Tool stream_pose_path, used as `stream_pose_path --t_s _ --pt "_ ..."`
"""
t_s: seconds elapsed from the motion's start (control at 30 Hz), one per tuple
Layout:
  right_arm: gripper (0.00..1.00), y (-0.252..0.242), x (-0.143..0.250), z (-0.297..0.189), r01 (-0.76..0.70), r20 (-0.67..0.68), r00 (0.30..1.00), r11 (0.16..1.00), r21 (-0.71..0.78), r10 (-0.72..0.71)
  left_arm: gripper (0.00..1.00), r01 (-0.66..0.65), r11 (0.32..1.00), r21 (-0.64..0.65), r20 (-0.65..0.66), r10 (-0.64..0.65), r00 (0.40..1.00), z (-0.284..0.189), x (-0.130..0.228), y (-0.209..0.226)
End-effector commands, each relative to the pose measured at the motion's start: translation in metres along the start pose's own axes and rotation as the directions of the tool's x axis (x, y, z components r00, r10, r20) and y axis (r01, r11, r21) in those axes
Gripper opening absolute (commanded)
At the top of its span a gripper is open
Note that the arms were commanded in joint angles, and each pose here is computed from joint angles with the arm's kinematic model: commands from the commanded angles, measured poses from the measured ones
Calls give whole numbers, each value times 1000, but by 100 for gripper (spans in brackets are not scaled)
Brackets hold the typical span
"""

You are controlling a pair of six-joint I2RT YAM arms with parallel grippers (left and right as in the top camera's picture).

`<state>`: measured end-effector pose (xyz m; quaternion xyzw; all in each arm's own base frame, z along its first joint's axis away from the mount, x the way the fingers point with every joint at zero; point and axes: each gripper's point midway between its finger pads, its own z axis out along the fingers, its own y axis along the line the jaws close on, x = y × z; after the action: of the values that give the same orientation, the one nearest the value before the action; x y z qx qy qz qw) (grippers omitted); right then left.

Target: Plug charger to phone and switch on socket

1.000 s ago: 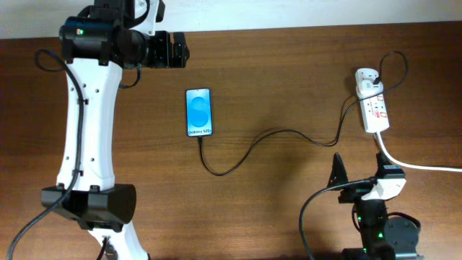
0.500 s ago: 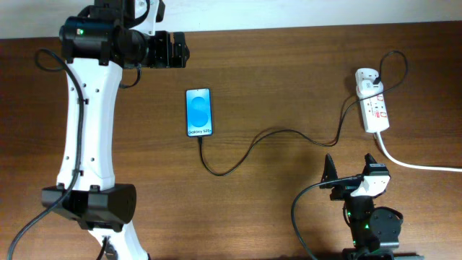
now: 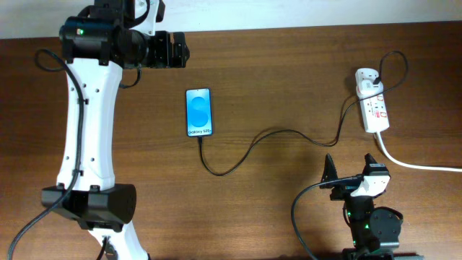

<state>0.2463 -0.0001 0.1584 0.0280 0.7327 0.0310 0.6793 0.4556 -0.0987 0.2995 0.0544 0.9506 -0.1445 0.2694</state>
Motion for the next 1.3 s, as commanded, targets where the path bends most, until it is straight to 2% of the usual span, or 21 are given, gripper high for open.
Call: stream_pose_path --t_s 0.0,0.13,0.23,0.37,0.5,0.53,0.6,0.63,0.73,0.83,1.27 --pt "98 0 2 0 -3 0 1000 1000 0 3 99 -19 1000 -19 23 19 1000 -12 -2 0" --pt "98 0 2 0 -3 0 1000 1000 0 3 99 -31 996 -86 -18 29 999 -1 13 9" --pt "98 0 2 0 -3 0 1000 1000 0 3 99 -36 992 -119 86 46 995 11 27 29" --pt "98 0 2 0 -3 0 1000 1000 0 3 99 -29 975 -221 208 77 975 31 87 59" --pt "98 0 2 0 -3 0 1000 1000 0 3 99 -30 974 -224 381 116 917 49 125 68" --pt "98 0 2 0 -3 0 1000 1000 0 3 99 -31 975 -221 439 128 889 50 134 69" --pt "98 0 2 0 -3 0 1000 1000 0 3 99 -58 971 -231 609 191 769 39 164 69" --pt "98 0 2 0 -3 0 1000 1000 0 3 99 -70 968 -239 648 213 731 34 174 68" --pt "98 0 2 0 -3 0 1000 1000 0 3 99 -99 957 -273 733 273 623 18 210 67" --pt "98 0 2 0 -3 0 1000 1000 0 3 99 -123 943 -308 755 321 572 9 221 65" --pt "98 0 2 0 -3 0 1000 1000 0 3 99 -167 918 -360 717 387 581 -3 245 64"
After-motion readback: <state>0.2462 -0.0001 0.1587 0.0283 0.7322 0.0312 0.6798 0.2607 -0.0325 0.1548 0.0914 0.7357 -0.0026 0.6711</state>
